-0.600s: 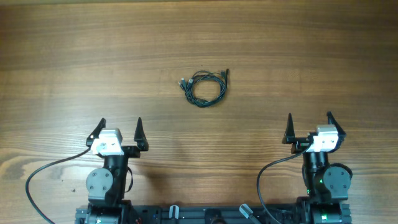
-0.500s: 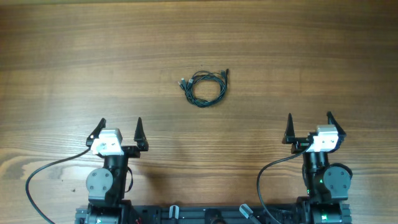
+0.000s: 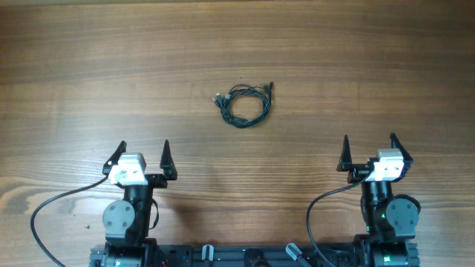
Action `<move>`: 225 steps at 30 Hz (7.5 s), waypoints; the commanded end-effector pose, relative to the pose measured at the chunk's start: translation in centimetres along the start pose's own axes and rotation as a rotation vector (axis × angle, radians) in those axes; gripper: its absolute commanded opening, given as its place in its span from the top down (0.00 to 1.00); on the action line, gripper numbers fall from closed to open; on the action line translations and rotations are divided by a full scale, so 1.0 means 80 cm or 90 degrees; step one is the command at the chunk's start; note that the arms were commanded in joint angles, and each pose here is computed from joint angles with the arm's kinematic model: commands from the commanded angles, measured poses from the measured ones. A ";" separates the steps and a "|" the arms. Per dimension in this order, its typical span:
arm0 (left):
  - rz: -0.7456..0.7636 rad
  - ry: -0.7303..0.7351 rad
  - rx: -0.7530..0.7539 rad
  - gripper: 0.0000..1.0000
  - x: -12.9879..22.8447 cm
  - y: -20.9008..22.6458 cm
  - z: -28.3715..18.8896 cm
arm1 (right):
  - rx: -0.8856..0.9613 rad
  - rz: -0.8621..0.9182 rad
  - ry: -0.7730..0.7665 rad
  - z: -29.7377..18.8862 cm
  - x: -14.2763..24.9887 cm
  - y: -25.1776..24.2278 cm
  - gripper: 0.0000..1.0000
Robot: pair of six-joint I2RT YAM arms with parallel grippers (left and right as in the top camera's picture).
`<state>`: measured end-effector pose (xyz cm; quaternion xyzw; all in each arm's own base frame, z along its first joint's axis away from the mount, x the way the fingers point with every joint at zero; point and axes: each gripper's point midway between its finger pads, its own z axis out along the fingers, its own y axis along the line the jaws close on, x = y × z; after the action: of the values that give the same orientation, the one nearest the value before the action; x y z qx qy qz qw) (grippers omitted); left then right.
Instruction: Untangle cables
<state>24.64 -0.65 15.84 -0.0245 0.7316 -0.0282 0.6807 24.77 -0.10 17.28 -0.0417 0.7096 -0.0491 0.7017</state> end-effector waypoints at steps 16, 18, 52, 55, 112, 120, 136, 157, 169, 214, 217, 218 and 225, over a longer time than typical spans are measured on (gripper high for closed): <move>0.012 -0.001 0.000 0.00 0.000 0.001 0.000 | -0.007 0.010 -0.012 -0.001 -0.005 0.002 0.00; 0.012 -0.001 0.000 0.00 0.000 0.001 0.000 | -0.007 0.010 -0.012 -0.001 -0.005 0.002 0.00; -0.224 0.228 0.271 0.00 -0.074 -0.108 -0.028 | -0.388 0.425 0.275 -0.013 -0.061 0.126 0.00; -0.237 0.301 0.253 0.00 -0.116 -0.112 -0.013 | -0.403 0.407 0.343 -0.010 -0.099 0.127 0.00; -0.202 0.627 0.116 0.00 -0.076 -0.101 0.084 | -0.565 -0.077 0.556 0.173 0.108 0.391 0.14; -0.203 0.627 0.116 0.00 -0.076 -0.101 0.084 | -0.564 -0.080 0.599 0.167 0.142 0.391 0.21; -0.202 0.626 0.116 0.00 -0.076 -0.101 0.084 | -0.557 -0.013 0.713 0.139 0.187 0.394 0.59; -0.204 0.646 0.111 0.00 -0.071 -0.100 0.077 | -0.594 0.073 0.514 0.142 -0.060 0.377 0.96; -0.329 0.627 0.379 0.00 -0.118 -0.184 0.063 | -0.533 0.105 0.387 0.132 -0.166 0.334 0.95; -0.175 0.646 0.209 0.00 -0.057 -0.172 0.096 | -0.643 0.392 0.184 0.068 -0.371 0.229 0.96; -0.188 0.658 0.261 0.00 -0.060 -0.188 0.087 | -0.532 0.407 0.287 0.093 -0.313 0.208 0.83; -0.193 0.655 0.322 0.00 -0.068 -0.203 0.081 | -0.512 0.396 0.321 0.095 -0.292 0.207 0.62; -0.180 0.586 0.433 0.00 -0.095 -0.230 0.088 | -0.506 0.270 0.536 0.082 -0.167 0.219 0.09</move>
<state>32.03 -18.31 23.60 0.0904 0.8997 -0.3573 0.2340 31.47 19.18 31.33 -0.0764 0.8641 0.3933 0.3046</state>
